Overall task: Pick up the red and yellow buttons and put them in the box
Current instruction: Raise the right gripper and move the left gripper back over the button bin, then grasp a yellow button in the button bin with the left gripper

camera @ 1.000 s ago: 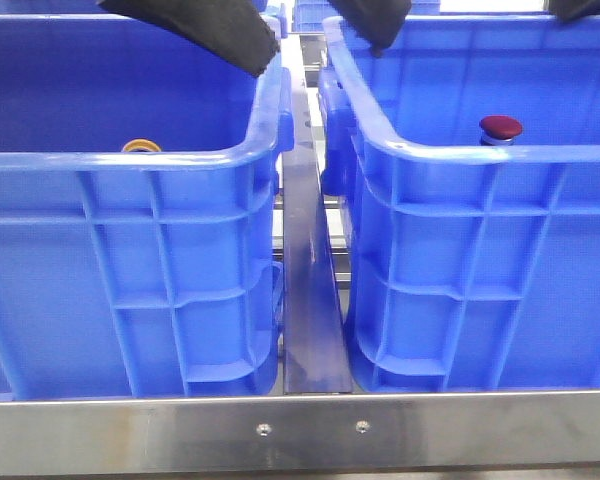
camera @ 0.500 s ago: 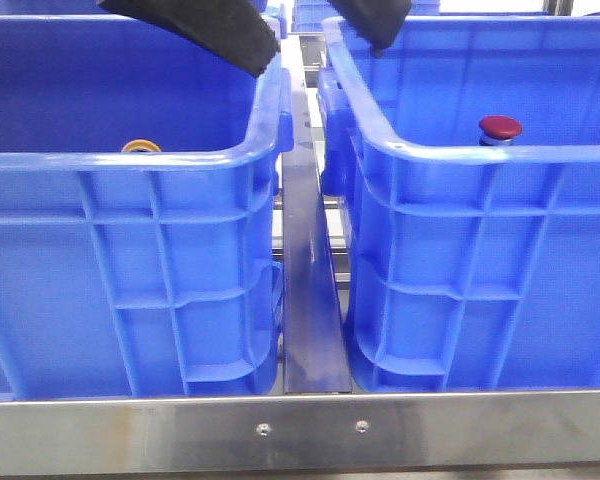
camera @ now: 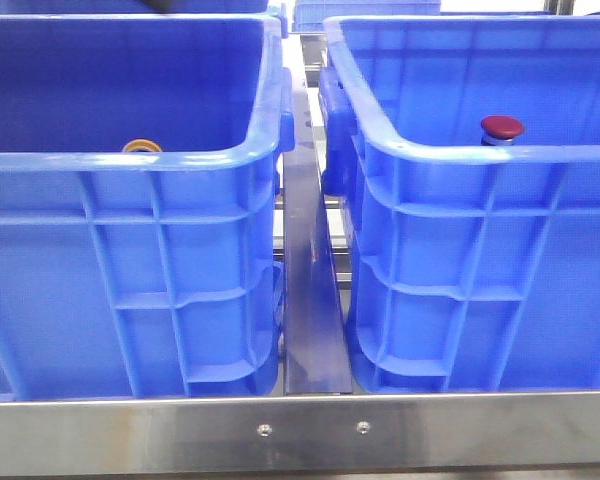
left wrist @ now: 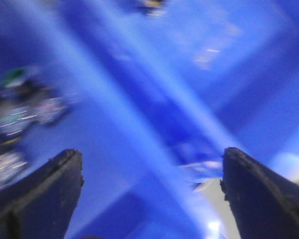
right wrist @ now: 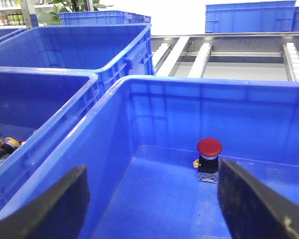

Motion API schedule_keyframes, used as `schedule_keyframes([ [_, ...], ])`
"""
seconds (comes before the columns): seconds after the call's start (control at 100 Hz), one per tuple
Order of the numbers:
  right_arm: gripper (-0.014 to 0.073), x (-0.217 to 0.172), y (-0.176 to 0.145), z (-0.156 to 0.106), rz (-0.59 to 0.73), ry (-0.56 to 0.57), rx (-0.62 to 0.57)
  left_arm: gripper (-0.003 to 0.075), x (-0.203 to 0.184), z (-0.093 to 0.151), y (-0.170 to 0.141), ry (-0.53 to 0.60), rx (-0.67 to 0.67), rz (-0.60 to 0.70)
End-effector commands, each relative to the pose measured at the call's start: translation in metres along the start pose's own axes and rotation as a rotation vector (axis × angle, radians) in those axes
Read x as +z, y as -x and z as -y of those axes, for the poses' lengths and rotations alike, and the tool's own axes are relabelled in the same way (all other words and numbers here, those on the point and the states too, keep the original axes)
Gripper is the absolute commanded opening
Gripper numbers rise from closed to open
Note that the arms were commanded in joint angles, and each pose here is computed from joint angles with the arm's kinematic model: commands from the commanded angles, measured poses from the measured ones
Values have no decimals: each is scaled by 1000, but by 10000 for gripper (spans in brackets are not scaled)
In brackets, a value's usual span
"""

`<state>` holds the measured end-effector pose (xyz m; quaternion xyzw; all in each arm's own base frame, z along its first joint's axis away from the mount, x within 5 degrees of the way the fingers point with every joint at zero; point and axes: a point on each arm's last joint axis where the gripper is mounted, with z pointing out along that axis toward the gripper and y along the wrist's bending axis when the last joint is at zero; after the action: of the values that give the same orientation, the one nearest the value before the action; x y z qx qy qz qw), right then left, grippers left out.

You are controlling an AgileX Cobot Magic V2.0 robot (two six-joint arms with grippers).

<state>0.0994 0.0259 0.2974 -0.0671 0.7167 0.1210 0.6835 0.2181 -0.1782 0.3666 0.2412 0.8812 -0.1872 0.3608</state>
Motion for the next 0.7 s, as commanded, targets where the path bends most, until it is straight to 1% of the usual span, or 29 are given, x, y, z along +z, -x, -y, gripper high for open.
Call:
schedule_keyframes([
  [0.0, 556, -1, 9, 1, 28, -12, -9, 545, -20, -16, 15, 67, -80, 75],
  [0.15, 556, -1, 9, 1, 28, -12, -9, 545, -22, -51, 14, 179, -205, 54],
  [0.3, 556, -1, 9, 1, 28, -12, -9, 545, -11, -80, 8, 256, -303, -23],
  [0.37, 556, -1, 9, 1, 28, -12, -9, 545, -1, -90, 6, 264, -343, -51],
  [0.48, 556, -1, 9, 1, 28, -12, -9, 545, 15, -98, 4, 246, -410, -91],
  [0.69, 556, -1, 9, 1, 28, -12, -9, 545, 47, -106, 9, 227, -448, -148],
])
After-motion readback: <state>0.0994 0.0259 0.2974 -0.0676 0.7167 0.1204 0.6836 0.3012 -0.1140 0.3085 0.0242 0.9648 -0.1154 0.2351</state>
